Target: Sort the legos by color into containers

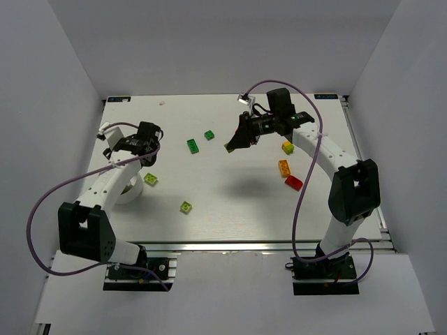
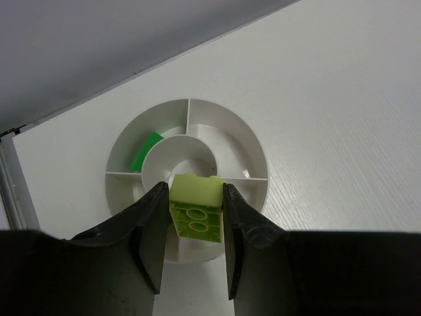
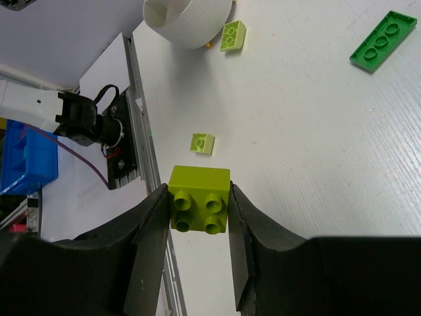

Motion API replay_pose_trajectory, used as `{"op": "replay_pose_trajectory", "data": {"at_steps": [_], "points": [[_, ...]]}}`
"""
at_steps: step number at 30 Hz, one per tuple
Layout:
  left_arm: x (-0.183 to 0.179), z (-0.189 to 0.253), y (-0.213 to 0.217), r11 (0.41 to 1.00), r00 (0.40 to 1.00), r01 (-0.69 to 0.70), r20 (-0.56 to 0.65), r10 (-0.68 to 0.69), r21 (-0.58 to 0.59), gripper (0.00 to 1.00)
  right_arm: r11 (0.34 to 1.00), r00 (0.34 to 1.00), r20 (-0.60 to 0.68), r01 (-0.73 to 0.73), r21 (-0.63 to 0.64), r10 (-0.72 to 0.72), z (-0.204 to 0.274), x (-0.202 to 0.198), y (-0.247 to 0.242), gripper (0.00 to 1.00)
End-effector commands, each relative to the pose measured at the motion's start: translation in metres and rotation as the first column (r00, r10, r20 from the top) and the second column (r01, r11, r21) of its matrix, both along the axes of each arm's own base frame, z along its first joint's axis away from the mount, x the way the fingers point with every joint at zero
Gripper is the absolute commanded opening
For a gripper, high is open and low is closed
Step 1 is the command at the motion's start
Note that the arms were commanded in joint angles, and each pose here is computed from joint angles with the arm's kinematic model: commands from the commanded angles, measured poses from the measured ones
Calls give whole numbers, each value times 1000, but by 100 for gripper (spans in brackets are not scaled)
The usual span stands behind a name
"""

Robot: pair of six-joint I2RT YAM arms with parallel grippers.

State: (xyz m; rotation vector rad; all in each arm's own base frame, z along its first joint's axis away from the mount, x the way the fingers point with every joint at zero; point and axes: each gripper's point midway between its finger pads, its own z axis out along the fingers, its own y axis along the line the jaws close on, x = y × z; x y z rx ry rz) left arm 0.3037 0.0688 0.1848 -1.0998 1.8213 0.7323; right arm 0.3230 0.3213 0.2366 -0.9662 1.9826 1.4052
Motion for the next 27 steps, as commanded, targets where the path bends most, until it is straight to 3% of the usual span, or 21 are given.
{"op": "replay_pose_trajectory", "data": {"at_steps": [1,8,14,21,27], "points": [[20,15,-4,1000,996,6,84,-7,7,0,999,997,72,-16,35,13,24,-5,0,0],[41,9,-17,998,997,61,39,-62,27,0,999,998,67,-17,35,14,22,-7,-1,0],[56,7,-24,977,978,203,-70,-199,65,0,999,997,69,-19,34,17,21,-8,-2,0],[59,4,-45,872,868,487,-132,-479,39,0,999,997,71,-20,33,18,20,-10,-2,0],[51,-6,-49,825,812,565,-189,-552,19,0,999,997,71,-19,33,17,21,-9,-2,0]]}}
